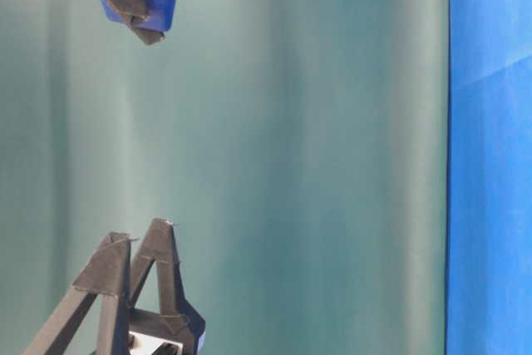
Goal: Handover the blue block to the right arm after grasping it with the left arm, then place it in the designated position.
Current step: 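Carry the cube right and rotate the right gripper downward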
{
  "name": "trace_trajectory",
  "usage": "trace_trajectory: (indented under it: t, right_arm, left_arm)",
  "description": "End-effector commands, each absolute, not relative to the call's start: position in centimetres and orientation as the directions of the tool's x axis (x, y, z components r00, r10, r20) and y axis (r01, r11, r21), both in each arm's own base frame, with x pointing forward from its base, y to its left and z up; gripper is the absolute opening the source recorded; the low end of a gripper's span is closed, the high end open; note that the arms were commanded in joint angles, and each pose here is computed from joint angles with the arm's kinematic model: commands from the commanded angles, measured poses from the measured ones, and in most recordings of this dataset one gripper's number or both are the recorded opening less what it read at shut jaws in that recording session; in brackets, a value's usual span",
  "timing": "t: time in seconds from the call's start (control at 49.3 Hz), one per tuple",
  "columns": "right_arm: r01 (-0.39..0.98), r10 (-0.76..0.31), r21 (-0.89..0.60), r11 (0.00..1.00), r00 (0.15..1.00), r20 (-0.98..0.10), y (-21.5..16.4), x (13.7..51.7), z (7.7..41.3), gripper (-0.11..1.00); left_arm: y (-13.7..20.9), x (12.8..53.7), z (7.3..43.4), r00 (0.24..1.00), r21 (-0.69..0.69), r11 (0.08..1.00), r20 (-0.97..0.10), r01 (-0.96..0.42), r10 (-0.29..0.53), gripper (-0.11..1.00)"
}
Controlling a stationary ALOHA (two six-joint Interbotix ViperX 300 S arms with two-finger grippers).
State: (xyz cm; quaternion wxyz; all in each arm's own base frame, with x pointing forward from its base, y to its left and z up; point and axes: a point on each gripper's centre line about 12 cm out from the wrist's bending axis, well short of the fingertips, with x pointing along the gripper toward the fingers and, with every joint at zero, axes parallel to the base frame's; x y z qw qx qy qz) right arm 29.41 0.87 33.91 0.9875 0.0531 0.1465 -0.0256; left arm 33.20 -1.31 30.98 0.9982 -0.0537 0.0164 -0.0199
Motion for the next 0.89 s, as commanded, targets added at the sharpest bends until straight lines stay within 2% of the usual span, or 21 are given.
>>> trace_trajectory:
  t: [0.0,0.69,0.873]
  right_arm:
    - [0.060,-0.030,0.104,0.993,0.963,-0.266,0.9,29.3,34.8,0.44]
    - [0.073,-0.040,0.104,0.992,0.958,-0.284,0.8,29.2,34.5,0.43]
    - [0.112,-0.070,0.104,0.988,0.937,-0.343,0.5,29.2,33.8,0.43]
  left_arm:
    - [-1.3,33.2,32.2,0.999,-0.105,0.994,0.006,0.041,-0.041,0.92]
    - [-1.3,33.2,32.4,0.999,-0.106,0.993,0.015,0.042,-0.041,0.92]
    - [-1.3,33.2,32.4,0.999,-0.106,0.993,0.015,0.042,-0.041,0.92]
